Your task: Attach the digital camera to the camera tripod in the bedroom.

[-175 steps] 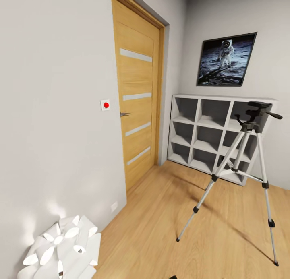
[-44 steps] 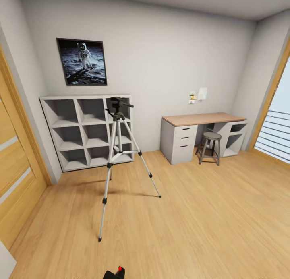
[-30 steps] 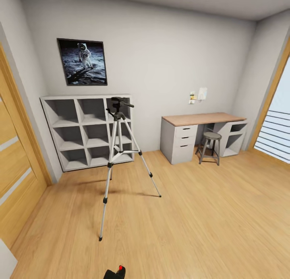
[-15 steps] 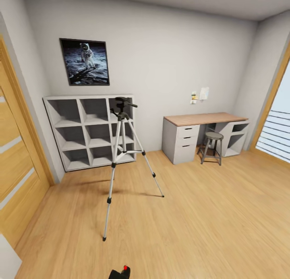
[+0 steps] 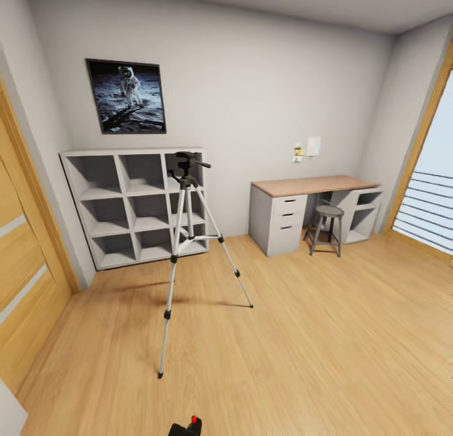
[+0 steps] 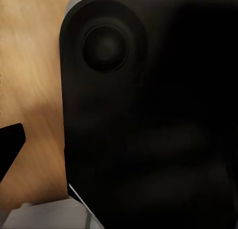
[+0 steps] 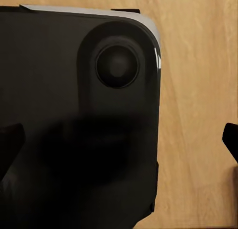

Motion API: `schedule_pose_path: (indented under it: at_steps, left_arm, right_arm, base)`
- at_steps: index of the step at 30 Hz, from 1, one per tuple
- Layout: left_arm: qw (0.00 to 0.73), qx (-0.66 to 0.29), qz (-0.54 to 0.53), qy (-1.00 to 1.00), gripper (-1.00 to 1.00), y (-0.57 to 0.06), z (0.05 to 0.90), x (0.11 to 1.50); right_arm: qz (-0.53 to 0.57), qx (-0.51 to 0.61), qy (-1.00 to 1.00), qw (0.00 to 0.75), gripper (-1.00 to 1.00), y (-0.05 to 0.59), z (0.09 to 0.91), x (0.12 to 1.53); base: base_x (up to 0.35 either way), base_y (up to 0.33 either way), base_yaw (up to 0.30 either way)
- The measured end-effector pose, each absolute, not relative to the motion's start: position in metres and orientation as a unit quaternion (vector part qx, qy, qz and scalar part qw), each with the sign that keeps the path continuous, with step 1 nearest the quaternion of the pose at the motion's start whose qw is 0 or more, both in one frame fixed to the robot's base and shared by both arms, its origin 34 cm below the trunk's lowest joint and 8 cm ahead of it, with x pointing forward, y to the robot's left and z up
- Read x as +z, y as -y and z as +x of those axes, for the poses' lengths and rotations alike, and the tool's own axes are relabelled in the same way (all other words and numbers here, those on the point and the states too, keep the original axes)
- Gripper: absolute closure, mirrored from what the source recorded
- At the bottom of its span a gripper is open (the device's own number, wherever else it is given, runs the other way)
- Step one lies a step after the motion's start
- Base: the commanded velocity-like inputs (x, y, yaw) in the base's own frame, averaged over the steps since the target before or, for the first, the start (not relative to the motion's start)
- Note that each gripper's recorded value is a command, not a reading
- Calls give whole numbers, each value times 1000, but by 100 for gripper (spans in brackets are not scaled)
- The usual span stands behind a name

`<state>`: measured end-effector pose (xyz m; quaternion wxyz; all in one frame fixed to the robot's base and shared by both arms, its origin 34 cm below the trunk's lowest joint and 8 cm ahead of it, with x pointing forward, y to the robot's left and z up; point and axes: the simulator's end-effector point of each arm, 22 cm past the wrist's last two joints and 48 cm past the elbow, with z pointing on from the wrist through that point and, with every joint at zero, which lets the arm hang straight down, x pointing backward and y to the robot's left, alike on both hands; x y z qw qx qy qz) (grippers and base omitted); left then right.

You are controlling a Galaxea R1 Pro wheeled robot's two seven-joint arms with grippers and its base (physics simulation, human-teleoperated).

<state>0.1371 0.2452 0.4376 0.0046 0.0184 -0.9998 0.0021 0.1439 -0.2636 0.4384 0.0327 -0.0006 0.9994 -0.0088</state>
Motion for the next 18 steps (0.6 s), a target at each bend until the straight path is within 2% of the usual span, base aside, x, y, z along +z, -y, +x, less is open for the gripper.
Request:
schedule_pose_path:
  at_steps: [18]
  left_arm:
    - [5,2,18,1000,-100,-245,137,438]
  right_arm:
    - [0,-9,-999,33,-100,264,144,438]
  base:
    - [0,0,-232]
